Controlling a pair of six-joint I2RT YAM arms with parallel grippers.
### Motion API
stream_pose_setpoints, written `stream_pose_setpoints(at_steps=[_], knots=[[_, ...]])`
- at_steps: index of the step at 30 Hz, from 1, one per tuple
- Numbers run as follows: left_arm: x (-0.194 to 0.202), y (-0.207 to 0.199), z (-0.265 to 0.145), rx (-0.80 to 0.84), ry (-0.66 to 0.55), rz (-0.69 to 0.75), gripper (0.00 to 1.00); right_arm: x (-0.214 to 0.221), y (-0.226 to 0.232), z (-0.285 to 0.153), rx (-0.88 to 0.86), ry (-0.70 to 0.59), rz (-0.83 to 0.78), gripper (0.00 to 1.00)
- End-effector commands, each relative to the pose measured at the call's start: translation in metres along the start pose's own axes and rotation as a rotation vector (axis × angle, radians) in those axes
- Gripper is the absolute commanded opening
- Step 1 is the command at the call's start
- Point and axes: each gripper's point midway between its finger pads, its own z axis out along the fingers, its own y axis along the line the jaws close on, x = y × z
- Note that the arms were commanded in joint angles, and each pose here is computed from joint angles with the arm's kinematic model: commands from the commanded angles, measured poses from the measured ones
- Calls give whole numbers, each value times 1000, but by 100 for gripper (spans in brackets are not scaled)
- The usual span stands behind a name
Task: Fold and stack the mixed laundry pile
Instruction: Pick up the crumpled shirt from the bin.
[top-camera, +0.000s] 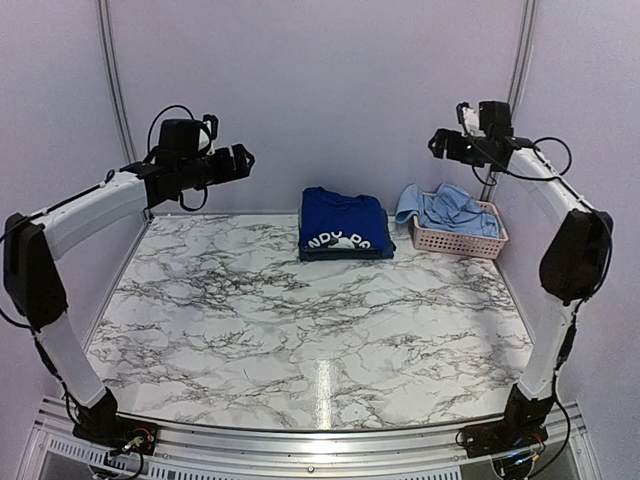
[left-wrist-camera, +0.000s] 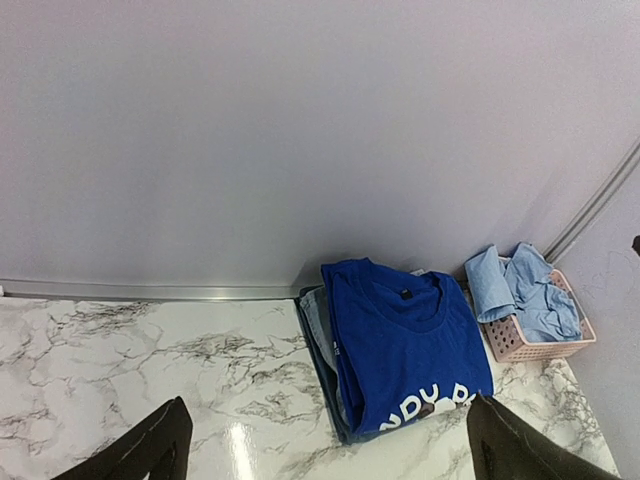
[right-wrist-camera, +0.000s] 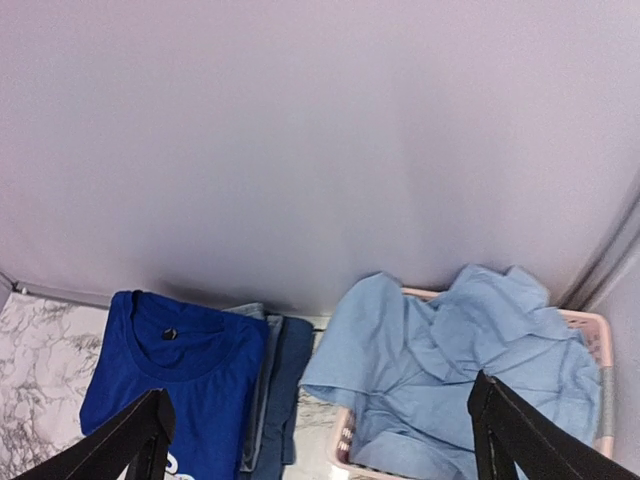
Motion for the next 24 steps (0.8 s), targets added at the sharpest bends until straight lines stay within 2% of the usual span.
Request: stream_pose_setpoints(at_steps=[1,5,11,15,24], knots=[[20,14,-41,-28,78,36,99,5,-40,-33,61,53,7,99],[37,22,-69,-43,100,25,99,23,-91,-38,174,126,37,99],[52,39,-99,-96,103,21,99,64,-144,-5,320,250,55,99],[60,55,-114,-168,106,33,99,77,-172,29,413,249,56,99],[73,71,-120,-243,149,43,99,115,-210,105,467,219,101,99]])
